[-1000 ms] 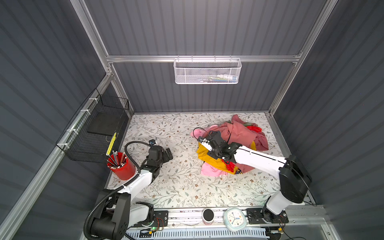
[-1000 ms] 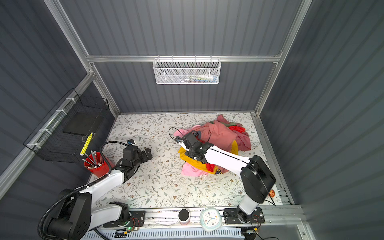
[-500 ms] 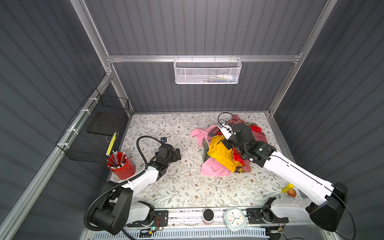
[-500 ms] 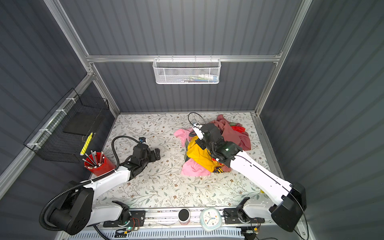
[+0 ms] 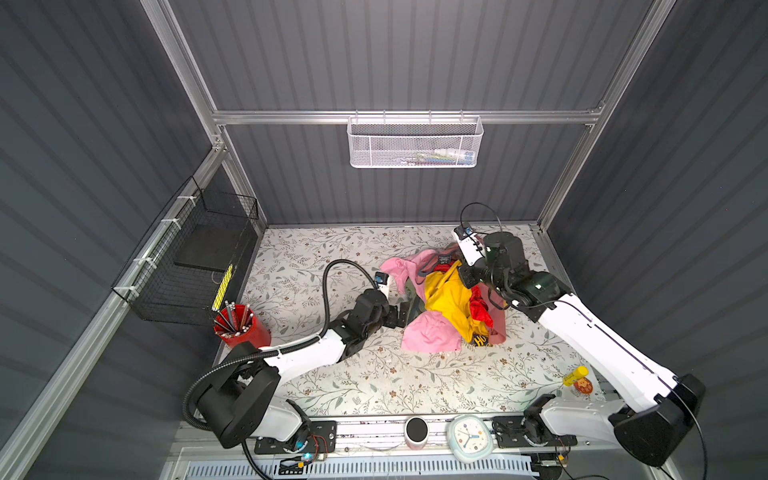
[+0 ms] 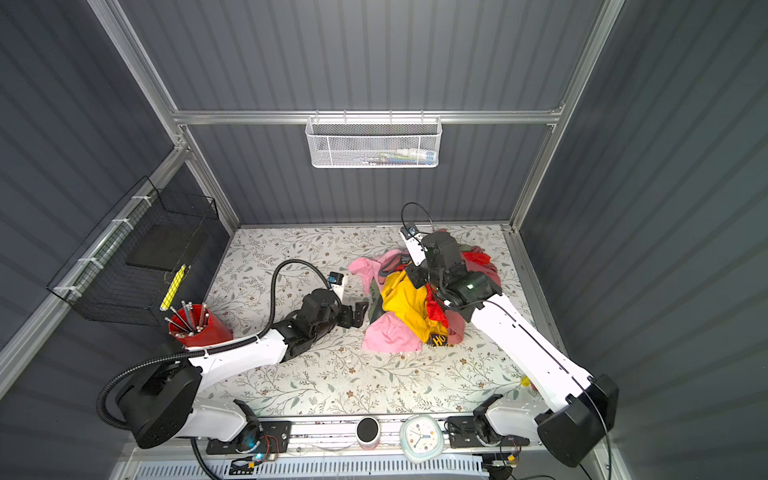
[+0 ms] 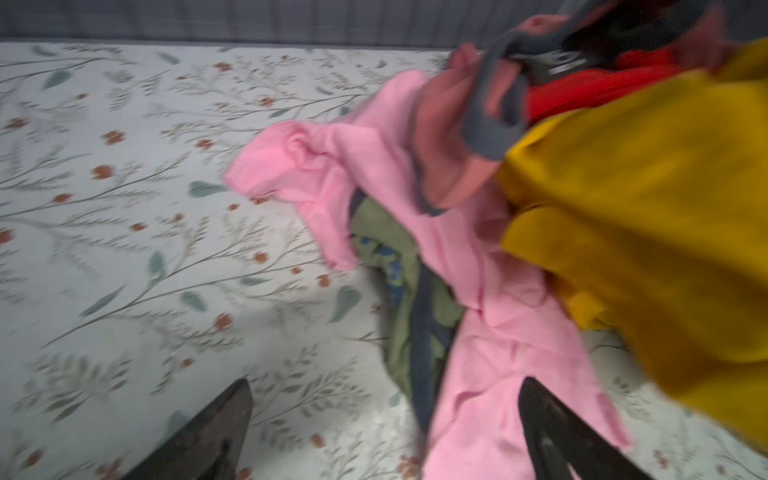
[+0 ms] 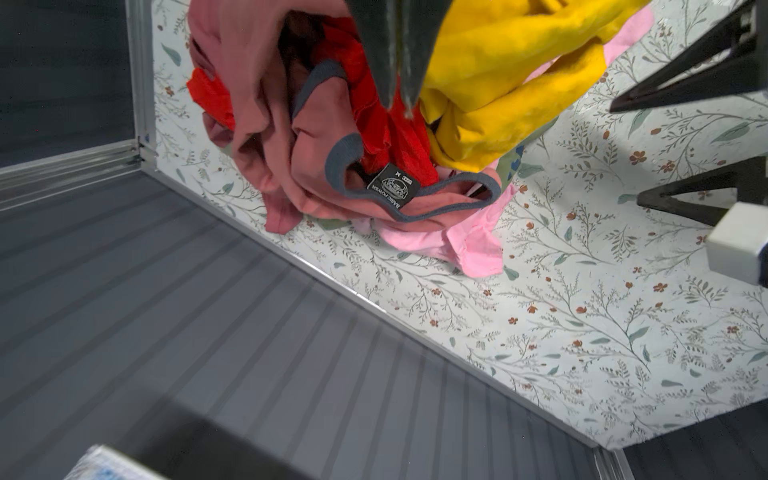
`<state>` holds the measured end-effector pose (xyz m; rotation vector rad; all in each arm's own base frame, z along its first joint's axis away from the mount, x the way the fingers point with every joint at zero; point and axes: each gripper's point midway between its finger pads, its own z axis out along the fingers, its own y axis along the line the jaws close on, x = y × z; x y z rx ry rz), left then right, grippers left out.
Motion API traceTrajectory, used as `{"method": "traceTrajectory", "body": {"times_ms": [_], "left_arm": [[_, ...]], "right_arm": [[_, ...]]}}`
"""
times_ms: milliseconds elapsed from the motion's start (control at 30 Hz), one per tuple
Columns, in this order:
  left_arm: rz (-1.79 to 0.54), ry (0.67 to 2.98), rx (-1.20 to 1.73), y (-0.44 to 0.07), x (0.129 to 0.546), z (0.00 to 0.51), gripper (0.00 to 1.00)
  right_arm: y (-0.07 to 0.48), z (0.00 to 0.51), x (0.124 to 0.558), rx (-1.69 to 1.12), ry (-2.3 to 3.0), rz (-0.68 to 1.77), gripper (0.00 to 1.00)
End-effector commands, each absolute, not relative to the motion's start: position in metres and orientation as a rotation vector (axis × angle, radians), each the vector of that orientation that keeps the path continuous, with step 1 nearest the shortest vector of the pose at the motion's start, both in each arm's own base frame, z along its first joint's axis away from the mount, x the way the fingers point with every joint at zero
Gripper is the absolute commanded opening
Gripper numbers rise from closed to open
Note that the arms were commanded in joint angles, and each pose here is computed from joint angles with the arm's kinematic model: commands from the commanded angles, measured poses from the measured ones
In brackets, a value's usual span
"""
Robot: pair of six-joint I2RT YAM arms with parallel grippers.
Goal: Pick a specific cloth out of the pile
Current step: 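Reach the left gripper to the yellow t-shirt while the right gripper holds the pile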
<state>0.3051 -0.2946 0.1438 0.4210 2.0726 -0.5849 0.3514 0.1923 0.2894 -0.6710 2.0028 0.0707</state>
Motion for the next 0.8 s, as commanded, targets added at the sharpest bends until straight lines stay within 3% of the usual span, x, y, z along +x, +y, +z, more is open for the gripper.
{"method": "traceTrajectory", "body": {"times_ms": [0, 367, 767], "left_arm": [[-0.713, 2.021, 0.531, -0.334, 0.281, 0.160, 1.00], [-0.773, 2.003, 0.487, -0.369, 0.239, 0.161, 1.00], [-0.831, 1.978, 0.515, -0.405, 0.242, 0.167, 0.99]], "right_arm": [[0.197, 0.268, 0.349, -0.634, 2.071, 0.136, 0.00], [0.185, 0.228, 0.349, -0.536, 2.184, 0.209, 0.00], [0.183, 0.235, 0.339, -0.506, 2.151, 0.268, 0.00]]}}
